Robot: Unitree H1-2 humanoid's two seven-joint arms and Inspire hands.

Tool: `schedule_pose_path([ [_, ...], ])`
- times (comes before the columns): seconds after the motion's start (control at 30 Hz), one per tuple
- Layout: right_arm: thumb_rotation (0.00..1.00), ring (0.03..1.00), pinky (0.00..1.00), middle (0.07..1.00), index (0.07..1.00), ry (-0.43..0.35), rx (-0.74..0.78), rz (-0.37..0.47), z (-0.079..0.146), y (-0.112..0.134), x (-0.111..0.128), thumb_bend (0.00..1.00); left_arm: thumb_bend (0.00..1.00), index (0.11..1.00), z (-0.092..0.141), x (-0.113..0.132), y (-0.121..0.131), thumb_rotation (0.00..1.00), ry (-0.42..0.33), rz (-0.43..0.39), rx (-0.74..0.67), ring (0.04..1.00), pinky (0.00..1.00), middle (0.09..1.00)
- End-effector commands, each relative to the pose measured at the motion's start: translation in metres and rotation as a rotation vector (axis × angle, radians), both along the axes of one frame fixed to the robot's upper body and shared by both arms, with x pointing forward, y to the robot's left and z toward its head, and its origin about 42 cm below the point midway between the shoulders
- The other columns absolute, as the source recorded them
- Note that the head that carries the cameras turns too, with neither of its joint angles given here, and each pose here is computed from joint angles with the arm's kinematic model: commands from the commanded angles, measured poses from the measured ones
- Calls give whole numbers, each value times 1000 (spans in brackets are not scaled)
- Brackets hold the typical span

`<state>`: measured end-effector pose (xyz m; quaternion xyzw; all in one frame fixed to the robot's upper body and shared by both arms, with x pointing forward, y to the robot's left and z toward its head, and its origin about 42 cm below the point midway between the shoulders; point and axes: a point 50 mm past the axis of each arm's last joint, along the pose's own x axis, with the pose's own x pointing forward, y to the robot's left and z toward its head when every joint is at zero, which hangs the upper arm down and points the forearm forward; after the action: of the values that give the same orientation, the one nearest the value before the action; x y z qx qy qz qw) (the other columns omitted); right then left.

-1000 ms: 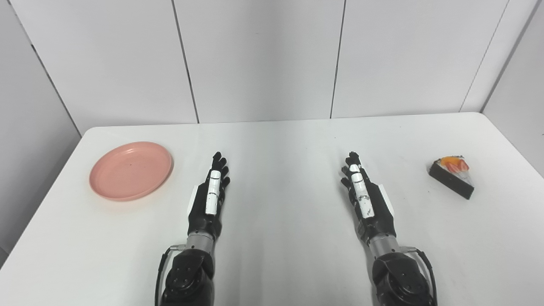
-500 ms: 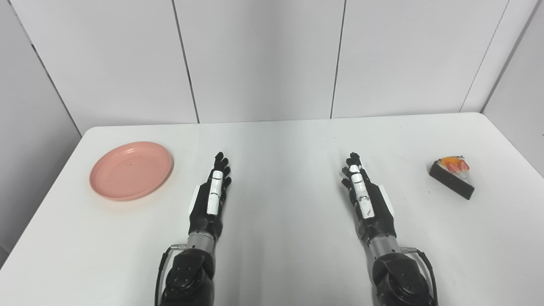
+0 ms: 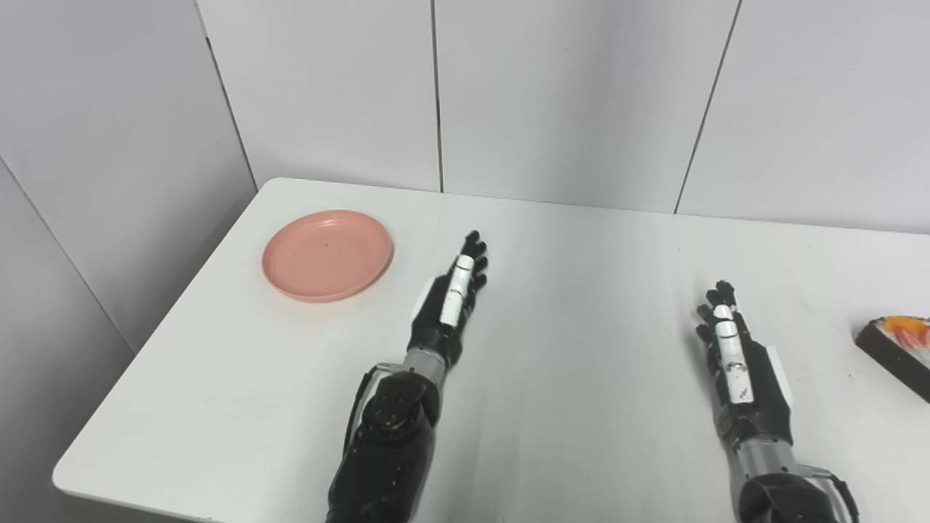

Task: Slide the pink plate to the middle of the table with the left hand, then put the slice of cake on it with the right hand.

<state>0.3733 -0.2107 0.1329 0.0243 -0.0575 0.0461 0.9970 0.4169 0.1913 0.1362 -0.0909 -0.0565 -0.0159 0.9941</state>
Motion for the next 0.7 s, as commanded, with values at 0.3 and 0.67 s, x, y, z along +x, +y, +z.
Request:
schedule_pose_path([
  [0.3,925,996,1000,1000,1000,-41,3,24,3,-6,1,591,686,826,62,29,53,1000,-219,236,-61,823,849,826],
  [0.67,927,996,1000,1000,1000,-47,-12,32,3,-10,1,546,661,697,83,41,120,1000,-290,513,-117,689,653,701],
])
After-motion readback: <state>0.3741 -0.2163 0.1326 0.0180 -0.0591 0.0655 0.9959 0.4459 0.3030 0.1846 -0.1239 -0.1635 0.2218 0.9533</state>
